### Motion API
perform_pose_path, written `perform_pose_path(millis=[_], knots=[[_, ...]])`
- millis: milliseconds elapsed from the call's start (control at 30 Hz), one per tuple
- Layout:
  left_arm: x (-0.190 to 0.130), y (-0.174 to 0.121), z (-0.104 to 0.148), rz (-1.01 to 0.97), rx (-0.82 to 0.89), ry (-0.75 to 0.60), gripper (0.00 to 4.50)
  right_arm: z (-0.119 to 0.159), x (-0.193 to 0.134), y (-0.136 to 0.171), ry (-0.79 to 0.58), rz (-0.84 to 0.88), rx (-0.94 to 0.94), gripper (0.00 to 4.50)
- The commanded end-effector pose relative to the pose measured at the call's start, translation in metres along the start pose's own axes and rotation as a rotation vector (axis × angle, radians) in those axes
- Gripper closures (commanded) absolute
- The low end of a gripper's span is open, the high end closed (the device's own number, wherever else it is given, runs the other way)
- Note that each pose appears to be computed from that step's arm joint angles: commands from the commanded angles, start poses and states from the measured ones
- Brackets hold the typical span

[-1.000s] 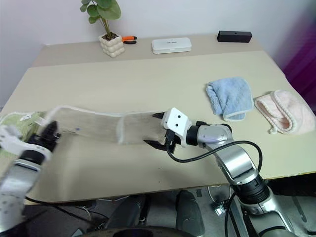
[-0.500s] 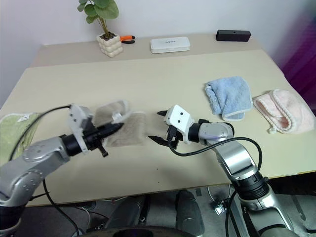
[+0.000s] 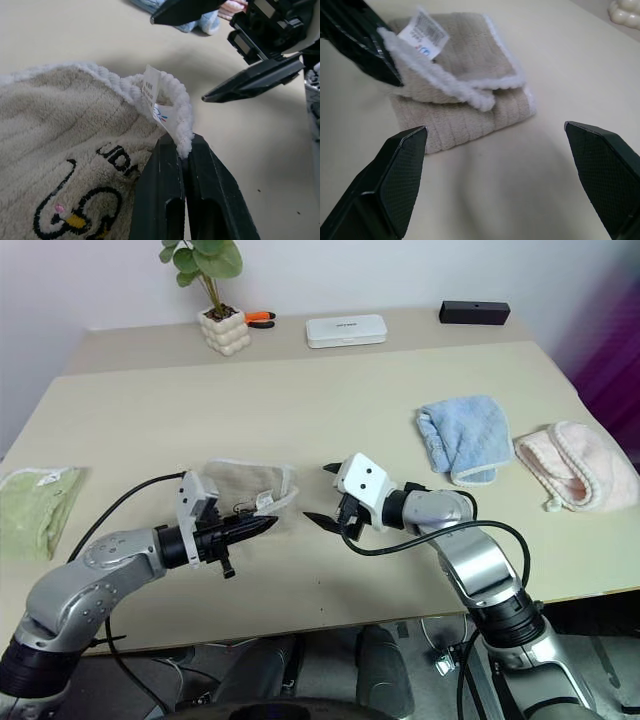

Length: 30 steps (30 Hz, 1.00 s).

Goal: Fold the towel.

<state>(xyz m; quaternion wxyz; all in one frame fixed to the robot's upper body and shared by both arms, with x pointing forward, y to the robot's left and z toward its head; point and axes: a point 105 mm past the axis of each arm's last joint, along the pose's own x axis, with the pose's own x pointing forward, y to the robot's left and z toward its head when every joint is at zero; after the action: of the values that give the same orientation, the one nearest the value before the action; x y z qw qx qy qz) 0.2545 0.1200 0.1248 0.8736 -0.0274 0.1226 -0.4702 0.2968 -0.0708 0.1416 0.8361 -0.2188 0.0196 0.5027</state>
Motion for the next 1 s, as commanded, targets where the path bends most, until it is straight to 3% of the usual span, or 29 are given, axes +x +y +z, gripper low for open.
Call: perform_pose_path(millis=[33,133,200,300,367,533,700,867,1000], knots=[[-0.03,0.006,0.016,0.044,-0.022,-0.043,2.64,0.014,-0.001,-0.004,-0.036,-0.014,-0.035,0.0],[-0.058,0.013,0.02,0.099,-0.051,-0.05,2.56,0.016,-0.004,-0.011,-0.049,-0.025,-0.014,0.85],[-0.081,0.025,0.028,0.181,-0.049,-0.084,2.56,0.021,-0.006,-0.017,-0.069,-0.034,0.003,1.83],[-0.092,0.039,0.042,0.281,-0.016,-0.148,3.45,0.033,-0.003,-0.02,-0.106,-0.025,0.016,3.35],[-0.092,0.052,0.047,0.365,0.032,-0.153,4.39,0.043,0.004,-0.018,-0.141,-0.008,0.038,4.38],[-0.06,0.066,0.028,0.417,0.156,-0.049,4.46,0.046,0.04,-0.01,-0.129,0.032,0.07,4.45],[-0.033,0.067,-0.006,0.369,0.121,0.027,4.46,0.02,0.077,0.013,-0.04,0.107,0.11,4.45],[-0.026,0.07,-0.033,0.364,0.114,0.088,4.46,-0.033,0.092,0.031,0.13,0.116,0.101,4.45],[-0.029,0.07,-0.042,0.37,0.13,0.09,4.46,-0.031,0.088,0.024,0.103,0.075,0.088,4.45]])
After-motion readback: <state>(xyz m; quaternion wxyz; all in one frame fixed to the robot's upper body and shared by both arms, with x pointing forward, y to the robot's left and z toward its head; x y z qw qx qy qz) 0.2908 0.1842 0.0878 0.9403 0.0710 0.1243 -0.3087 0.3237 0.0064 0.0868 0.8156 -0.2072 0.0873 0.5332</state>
